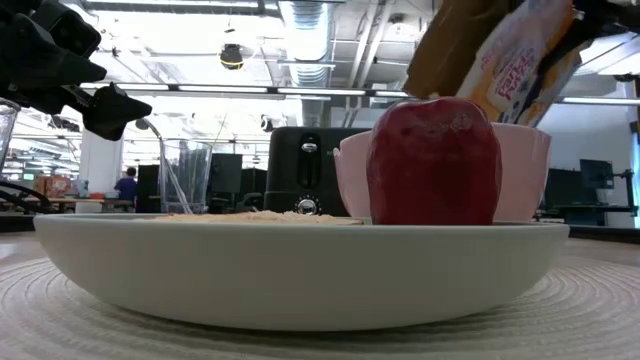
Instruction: Arrange a breakfast setting
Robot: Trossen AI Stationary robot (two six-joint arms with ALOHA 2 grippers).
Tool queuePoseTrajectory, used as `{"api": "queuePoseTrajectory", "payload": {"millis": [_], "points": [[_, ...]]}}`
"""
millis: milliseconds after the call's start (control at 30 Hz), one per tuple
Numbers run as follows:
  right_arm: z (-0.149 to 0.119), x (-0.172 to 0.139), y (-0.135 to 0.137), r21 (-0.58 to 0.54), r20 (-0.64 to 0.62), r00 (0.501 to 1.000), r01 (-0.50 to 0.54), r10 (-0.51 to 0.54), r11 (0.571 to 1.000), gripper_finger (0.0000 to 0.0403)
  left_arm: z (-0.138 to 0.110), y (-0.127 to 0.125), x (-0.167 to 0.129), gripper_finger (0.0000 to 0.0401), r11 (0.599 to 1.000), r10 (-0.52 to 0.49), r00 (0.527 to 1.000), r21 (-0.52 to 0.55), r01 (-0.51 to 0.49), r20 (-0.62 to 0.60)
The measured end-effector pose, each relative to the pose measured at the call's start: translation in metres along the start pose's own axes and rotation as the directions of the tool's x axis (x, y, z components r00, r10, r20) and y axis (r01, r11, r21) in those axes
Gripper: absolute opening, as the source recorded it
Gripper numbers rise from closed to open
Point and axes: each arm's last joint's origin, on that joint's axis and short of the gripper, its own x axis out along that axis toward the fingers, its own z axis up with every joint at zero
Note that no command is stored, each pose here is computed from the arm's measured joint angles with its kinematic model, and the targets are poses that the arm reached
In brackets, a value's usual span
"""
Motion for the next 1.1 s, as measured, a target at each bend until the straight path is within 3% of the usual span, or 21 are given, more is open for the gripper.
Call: {"api": "queuePoseTrajectory", "payload": {"millis": [133, 1100], "points": [[0.002, 0.001, -0.001, -0.072, -0.023, 0.999, 0.024, -0.026, 0.997, 0.0164, 0.000, 0.000, 0.000, 0.0320, 1.000, 0.000, 1.000, 0.000, 0.000, 0.000], [0.012, -0.015, 0.004, -0.260, 0.030, 0.975, 0.219, -0.219, 0.940, 0.0164, 0.000, 0.000, 0.000, 0.0320, 1.000, 0.000, 1.000, 0.000, 0.000, 0.000]]}}
